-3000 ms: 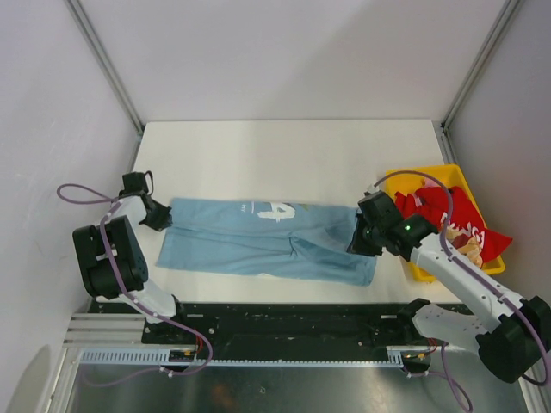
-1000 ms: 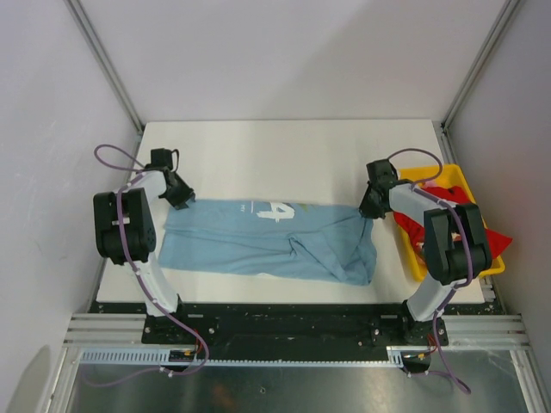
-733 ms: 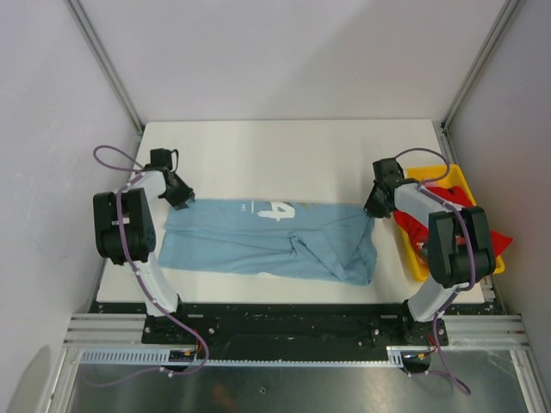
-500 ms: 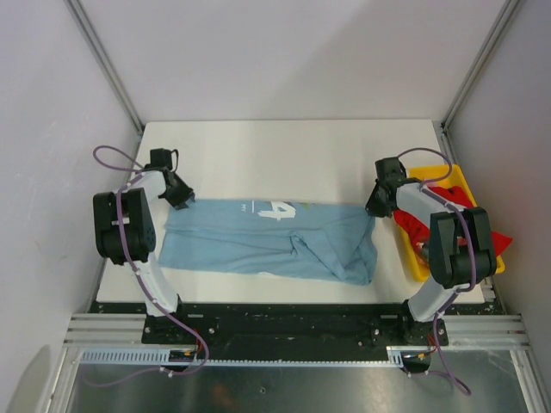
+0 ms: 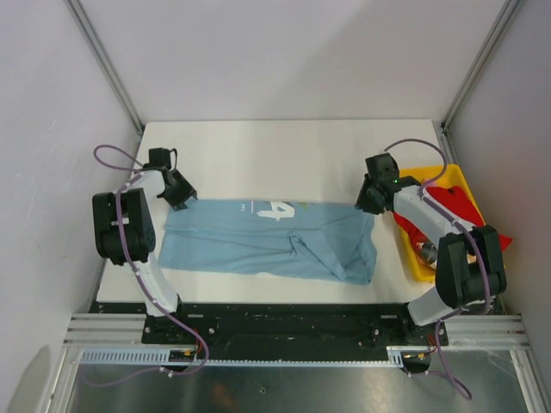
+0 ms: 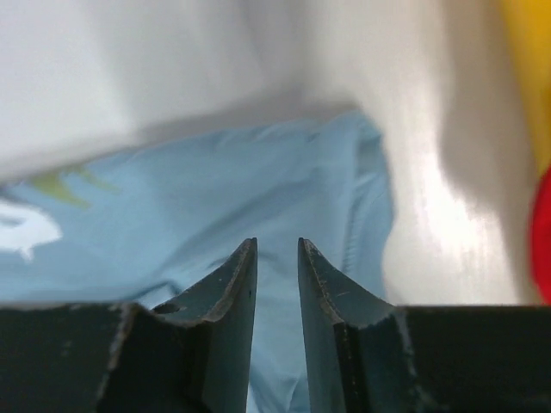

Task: Fold and stack the t-shirts
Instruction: Fold the other side of the tshirt into a rectangle

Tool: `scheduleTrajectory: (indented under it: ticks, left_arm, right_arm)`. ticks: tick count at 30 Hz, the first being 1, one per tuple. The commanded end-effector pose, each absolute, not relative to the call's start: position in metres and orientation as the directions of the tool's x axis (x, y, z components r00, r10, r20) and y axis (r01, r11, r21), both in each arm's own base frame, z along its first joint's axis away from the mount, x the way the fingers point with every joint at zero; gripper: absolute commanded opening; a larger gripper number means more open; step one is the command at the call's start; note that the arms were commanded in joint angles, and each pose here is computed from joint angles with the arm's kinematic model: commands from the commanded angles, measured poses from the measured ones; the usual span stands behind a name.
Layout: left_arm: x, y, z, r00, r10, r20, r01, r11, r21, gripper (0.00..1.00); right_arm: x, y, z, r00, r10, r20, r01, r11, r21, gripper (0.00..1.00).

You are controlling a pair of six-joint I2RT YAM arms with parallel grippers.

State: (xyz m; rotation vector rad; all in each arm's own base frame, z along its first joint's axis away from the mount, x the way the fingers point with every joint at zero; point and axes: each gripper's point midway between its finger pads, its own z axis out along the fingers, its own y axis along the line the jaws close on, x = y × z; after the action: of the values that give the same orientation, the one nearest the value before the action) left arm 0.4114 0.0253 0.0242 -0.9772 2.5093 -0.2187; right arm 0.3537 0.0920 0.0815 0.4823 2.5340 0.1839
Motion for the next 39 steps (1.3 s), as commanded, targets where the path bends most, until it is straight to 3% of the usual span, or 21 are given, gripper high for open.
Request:
scheduleTrajectory:
  ticks: [1, 7, 15, 24, 39]
  left_arm:
    - [0.411, 0.029, 0.056, -0.657, -0.644, -0.392, -0.564, 0.765, -0.311, 0.50]
    - [0.398, 0.033, 0.082, -0.629, -0.640, -0.441, -0.567, 0.766, -0.303, 0.49]
    - [0.343, 0.036, 0.079, -0.618, -0.638, -0.460, -0.621, 0.755, -0.212, 0.36]
    - [0.306, -0.015, 0.058, -0.732, -0.529, -0.429, -0.522, 0.841, -0.146, 0.36]
    - [0.290, -0.053, 0.037, -0.817, -0.424, -0.391, -0.426, 0.901, -0.086, 0.39]
  right_arm:
    - [0.340, 0.139, 0.118, -0.789, 0.284, -0.546, 0.166, 0.952, 0.256, 0.29]
    - [0.297, 0.222, 0.110, -0.849, 0.114, -0.516, -0.043, 0.959, 0.282, 0.26]
    - [0.266, 0.281, 0.085, -0.872, -0.040, -0.488, -0.206, 0.934, 0.291, 0.24]
    - [0.256, 0.303, 0.060, -0.873, -0.144, -0.466, -0.281, 0.929, 0.240, 0.28]
    - [0.257, 0.315, 0.045, -0.869, -0.174, -0.463, -0.295, 0.934, 0.203, 0.33]
